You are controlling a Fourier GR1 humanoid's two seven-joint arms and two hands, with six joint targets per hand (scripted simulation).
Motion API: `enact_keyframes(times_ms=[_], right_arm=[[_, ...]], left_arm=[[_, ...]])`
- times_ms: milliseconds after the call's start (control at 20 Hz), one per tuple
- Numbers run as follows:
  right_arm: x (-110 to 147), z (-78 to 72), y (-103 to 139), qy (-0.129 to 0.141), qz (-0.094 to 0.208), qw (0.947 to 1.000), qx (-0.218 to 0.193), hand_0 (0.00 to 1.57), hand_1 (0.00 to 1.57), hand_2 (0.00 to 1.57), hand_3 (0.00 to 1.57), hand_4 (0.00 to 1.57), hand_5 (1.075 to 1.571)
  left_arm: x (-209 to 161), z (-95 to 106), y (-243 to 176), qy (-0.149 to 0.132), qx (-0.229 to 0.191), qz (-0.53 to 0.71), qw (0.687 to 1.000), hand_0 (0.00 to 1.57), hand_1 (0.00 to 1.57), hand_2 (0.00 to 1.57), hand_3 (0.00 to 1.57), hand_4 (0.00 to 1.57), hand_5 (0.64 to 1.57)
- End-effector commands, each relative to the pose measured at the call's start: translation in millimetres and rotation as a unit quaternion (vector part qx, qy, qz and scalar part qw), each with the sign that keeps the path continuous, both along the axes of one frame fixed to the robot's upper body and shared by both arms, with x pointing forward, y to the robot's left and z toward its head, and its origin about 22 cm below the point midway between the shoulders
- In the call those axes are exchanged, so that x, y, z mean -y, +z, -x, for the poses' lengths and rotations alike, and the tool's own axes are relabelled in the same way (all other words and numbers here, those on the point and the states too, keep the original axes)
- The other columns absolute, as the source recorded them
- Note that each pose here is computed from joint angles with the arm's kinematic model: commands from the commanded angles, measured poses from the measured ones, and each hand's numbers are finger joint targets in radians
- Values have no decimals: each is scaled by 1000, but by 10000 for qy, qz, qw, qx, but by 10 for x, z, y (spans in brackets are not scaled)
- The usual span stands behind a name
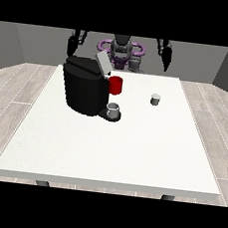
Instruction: Insert the coffee pod into the coffee machine and close the lid
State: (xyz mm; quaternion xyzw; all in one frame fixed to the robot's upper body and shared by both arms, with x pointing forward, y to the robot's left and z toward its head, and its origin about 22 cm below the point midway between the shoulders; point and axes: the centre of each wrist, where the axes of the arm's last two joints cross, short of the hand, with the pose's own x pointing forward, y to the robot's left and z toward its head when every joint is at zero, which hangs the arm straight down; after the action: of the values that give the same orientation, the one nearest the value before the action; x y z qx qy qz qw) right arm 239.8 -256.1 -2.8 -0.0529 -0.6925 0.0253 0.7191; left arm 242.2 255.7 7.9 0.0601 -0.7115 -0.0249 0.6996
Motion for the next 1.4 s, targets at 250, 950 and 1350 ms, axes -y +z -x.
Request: enact_keyframes(times_ms=[250, 950, 1350], right_arm=[[97, 31, -91, 135, -173, 9998, 41, 0, 0, 0, 0, 0, 1571], [-585, -349, 278, -33, 515, 9922, 1137, 0, 0, 0, 0, 0, 1571], [-689, -362, 424, 112, 568, 9938, 949, 0, 0, 0, 0, 0, 1571]], left_arm=[[-478, 5, 145, -1285, 280, -1294, 9828, 0, 0, 0, 0, 0, 1571], [-1031, -740, 673, -1222, -17, -2999, 9461, 0, 0, 0, 0, 0, 1571], [-1259, -857, 423, -1092, -675, -3527, 9269, 0, 0, 0, 0, 0, 1571]])
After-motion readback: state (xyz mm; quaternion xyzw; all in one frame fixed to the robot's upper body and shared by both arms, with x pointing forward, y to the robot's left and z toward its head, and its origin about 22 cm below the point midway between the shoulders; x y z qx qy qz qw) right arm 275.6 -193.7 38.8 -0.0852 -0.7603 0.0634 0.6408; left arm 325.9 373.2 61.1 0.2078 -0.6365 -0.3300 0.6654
